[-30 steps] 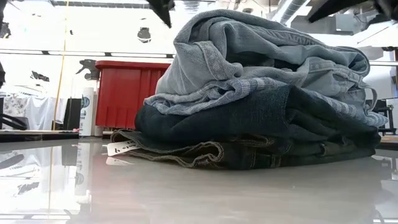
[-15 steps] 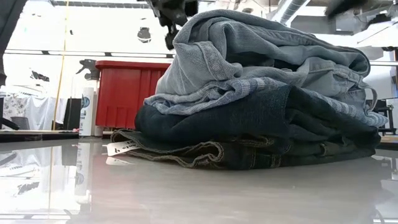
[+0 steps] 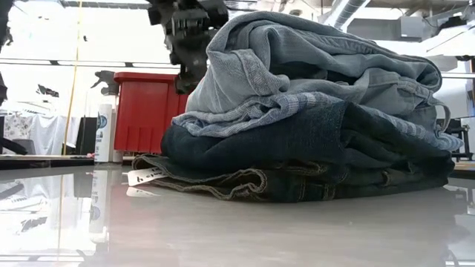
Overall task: Fold Laundry from Bin
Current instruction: Put all the folded clothes into the red bin
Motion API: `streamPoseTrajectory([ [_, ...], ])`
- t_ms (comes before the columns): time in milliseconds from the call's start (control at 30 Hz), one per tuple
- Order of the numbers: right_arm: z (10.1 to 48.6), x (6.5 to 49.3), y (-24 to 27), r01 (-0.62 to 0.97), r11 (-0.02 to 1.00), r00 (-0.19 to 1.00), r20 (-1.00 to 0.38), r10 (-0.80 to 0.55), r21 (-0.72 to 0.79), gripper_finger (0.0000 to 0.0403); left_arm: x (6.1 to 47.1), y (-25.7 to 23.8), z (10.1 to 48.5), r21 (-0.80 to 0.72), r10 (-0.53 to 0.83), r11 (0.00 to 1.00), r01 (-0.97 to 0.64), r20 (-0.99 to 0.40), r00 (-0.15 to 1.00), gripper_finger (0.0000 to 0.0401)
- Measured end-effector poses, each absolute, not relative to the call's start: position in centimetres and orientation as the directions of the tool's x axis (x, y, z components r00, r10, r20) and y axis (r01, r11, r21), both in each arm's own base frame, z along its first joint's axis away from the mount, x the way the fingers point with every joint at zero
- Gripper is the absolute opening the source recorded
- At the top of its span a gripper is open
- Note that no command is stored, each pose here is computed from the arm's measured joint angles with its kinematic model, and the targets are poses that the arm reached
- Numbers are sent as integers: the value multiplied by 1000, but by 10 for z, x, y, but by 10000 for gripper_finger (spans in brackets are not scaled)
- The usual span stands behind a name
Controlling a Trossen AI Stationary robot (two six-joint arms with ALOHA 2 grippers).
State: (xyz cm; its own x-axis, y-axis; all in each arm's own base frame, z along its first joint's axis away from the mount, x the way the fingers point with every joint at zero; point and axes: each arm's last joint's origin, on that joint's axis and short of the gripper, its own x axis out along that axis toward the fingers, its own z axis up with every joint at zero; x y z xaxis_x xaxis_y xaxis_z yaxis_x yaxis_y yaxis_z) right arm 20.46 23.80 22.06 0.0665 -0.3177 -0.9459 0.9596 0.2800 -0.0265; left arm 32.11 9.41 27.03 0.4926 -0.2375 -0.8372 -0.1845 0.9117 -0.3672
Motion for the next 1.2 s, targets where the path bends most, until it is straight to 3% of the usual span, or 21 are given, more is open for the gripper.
streamPoseTrajectory([
  [133, 206, 212, 230, 956, 241, -69, -926, -371, -168, 14, 308, 74, 256, -253, -20, 919, -302, -796, 605, 274],
  [233, 186, 217, 228, 938, 229, -171, -923, -344, -259, 14, 300, 64, 236, -220, 70, 900, -375, -778, 625, 274],
  [600, 148, 247, 159, 885, 260, -271, -882, -386, -386, 14, 293, 45, 192, -424, -47, 805, -416, -744, 667, 274],
  [933, 134, 289, 69, 787, 458, -215, -879, -424, -414, 15, 292, -4, 187, -478, -194, 813, -333, -761, 620, 274],
  [1200, 184, 278, 59, 763, 512, -183, -891, -415, -395, 19, 278, -7, 203, -497, -173, 773, -395, -764, 622, 274],
])
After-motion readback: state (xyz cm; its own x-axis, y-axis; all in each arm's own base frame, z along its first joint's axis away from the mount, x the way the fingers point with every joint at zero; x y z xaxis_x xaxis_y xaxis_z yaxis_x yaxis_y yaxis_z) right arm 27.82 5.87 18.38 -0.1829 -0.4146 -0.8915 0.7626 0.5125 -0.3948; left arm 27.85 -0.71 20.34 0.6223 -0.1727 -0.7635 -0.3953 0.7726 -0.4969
